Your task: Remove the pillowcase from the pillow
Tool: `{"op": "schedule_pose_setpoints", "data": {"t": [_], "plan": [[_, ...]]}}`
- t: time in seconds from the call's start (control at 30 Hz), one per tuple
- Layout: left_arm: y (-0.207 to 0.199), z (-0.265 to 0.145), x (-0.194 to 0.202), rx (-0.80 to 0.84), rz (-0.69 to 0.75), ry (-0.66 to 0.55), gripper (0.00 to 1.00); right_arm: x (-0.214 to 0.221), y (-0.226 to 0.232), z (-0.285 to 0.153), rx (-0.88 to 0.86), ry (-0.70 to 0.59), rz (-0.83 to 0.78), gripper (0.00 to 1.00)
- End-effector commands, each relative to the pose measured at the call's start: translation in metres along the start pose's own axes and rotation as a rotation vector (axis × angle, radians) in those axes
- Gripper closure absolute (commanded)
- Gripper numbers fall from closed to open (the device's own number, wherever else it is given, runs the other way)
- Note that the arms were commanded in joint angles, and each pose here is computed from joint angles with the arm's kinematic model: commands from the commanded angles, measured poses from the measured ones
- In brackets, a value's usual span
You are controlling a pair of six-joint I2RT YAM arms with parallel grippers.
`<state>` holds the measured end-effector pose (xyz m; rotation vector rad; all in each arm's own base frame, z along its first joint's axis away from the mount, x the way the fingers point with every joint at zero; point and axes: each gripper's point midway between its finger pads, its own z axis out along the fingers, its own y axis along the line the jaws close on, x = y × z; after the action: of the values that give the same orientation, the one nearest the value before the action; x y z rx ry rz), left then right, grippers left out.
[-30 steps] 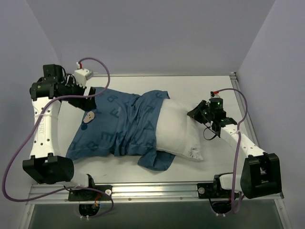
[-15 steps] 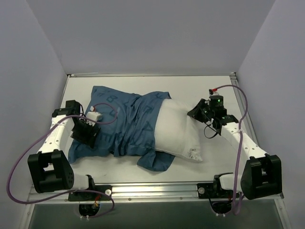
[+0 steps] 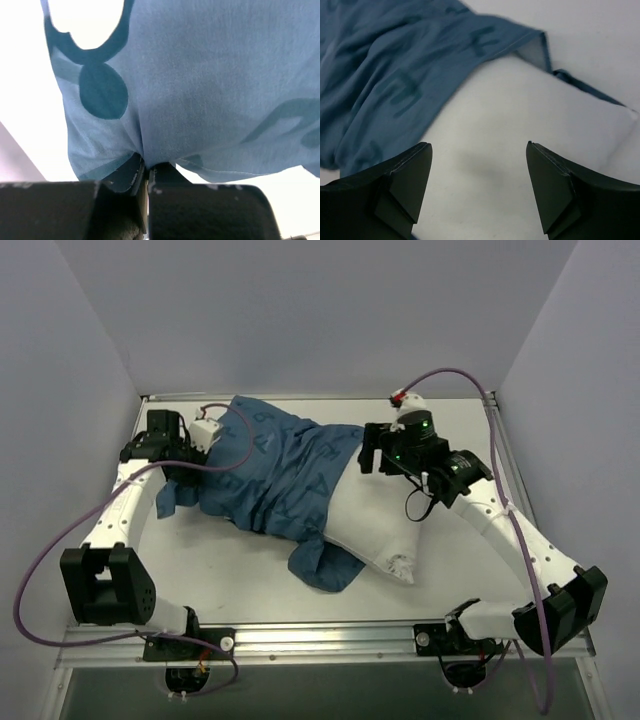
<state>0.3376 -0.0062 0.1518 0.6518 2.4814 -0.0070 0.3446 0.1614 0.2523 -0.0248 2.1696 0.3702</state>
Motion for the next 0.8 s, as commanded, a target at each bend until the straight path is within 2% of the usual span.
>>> {"op": "schedule_pose_setpoints", "data": {"t": [0.0, 0.07, 0.23, 0.4, 0.53, 0.57, 0.6, 0.67, 0.7, 0.77], "plan": [[0.028, -0.002, -0.075, -0.115, 0.023, -0.177, 0.98, 0.047, 0.021, -0.011, 0.025, 0.125, -0.142, 0.22], [0.032, 0.008, -0.085, -0.117, 0.015, -0.178, 0.98, 0.087, 0.045, -0.016, 0.005, 0.197, -0.222, 0.22], [0.055, 0.013, -0.116, -0.187, 0.005, -0.209, 0.97, 0.148, 0.05, -0.009, 0.048, 0.321, -0.304, 0.2], [0.058, 0.018, -0.128, -0.195, -0.001, -0.215, 0.85, 0.192, 0.025, 0.029, 0.184, 0.422, -0.353, 0.16], [0.054, 0.016, -0.129, -0.193, 0.01, -0.217, 0.75, 0.218, 0.011, 0.059, 0.212, 0.472, -0.31, 0.19], [0.052, 0.014, -0.127, -0.189, 0.011, -0.212, 0.71, 0.222, 0.008, 0.063, 0.211, 0.484, -0.297, 0.22], [0.048, 0.014, -0.126, -0.173, 0.017, -0.212, 0.59, 0.227, 0.005, 0.068, 0.216, 0.499, -0.289, 0.3], [0.037, 0.005, -0.123, -0.13, 0.026, -0.215, 0.44, 0.225, 0.006, 0.075, 0.206, 0.489, -0.274, 0.41], [0.025, 0.0, -0.126, -0.075, 0.038, -0.238, 0.31, 0.225, 0.007, 0.077, 0.205, 0.488, -0.275, 0.58], [0.01, -0.018, -0.128, -0.024, 0.05, -0.277, 0.13, 0.219, 0.015, 0.081, 0.181, 0.471, -0.265, 0.84]]}}
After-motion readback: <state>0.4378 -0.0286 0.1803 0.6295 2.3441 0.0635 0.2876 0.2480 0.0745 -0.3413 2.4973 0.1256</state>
